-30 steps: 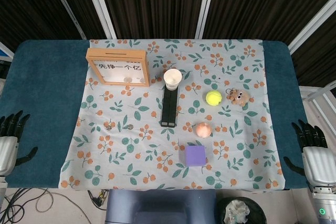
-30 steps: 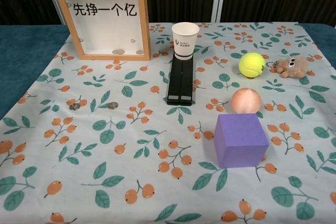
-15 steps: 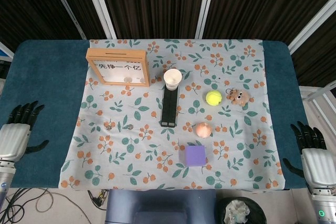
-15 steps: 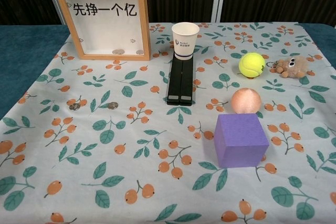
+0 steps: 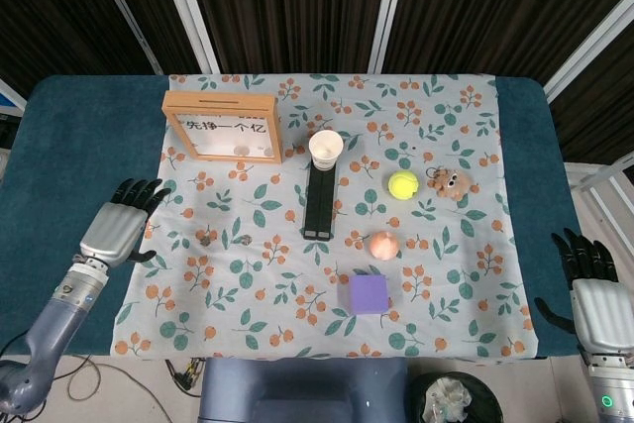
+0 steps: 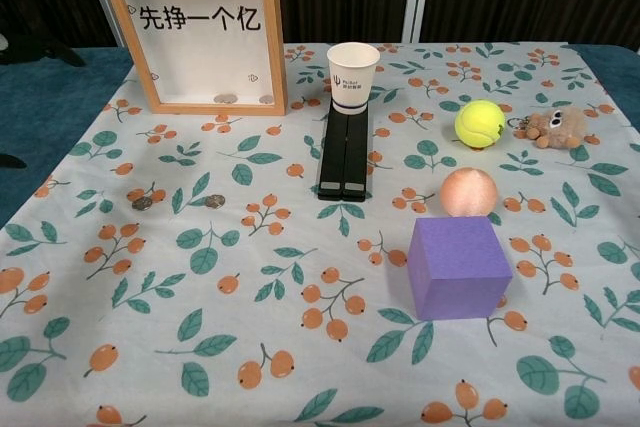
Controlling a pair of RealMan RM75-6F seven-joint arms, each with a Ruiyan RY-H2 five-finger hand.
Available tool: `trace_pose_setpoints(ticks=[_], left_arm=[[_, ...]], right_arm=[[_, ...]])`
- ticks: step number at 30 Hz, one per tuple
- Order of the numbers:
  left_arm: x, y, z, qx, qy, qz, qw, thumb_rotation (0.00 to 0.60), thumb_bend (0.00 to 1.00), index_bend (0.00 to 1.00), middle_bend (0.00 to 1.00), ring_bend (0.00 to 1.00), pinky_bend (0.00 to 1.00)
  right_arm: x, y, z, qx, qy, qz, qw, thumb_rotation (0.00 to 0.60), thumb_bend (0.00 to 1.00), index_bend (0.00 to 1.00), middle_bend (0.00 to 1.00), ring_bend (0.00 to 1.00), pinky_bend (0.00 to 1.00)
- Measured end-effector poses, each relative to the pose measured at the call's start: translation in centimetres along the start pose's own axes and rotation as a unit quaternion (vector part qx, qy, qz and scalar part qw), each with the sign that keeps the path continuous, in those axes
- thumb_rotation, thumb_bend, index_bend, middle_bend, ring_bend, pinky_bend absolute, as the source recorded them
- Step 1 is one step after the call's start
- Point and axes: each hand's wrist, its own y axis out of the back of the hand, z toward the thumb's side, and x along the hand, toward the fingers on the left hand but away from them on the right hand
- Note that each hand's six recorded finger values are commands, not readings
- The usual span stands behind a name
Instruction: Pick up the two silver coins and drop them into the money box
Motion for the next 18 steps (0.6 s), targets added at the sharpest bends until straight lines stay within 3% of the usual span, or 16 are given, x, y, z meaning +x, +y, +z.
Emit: trace_pose_setpoints(ticks=[9, 18], left_arm=[[3.2, -1.9, 1.8, 0.028, -0.003, -0.006, 0.9996, 0.600, 0.12, 0.12, 0.00, 0.00, 0.00], [5.0, -3.7, 2.4, -0.009, 0.000, -0.026, 0.9996, 0.600, 0.11, 0.12, 0.00, 0.00, 0.00]], right_arm=[[0.1, 0.0, 0.0, -0.005, -0.001, 0.003, 1.0000, 0.600, 0.26, 0.00, 0.00, 0.00, 0.00], [0.1, -0.1, -0.2, -0.008, -0.006, 0.009, 0.9999, 0.600, 0.26, 0.00, 0.00, 0.00, 0.00]])
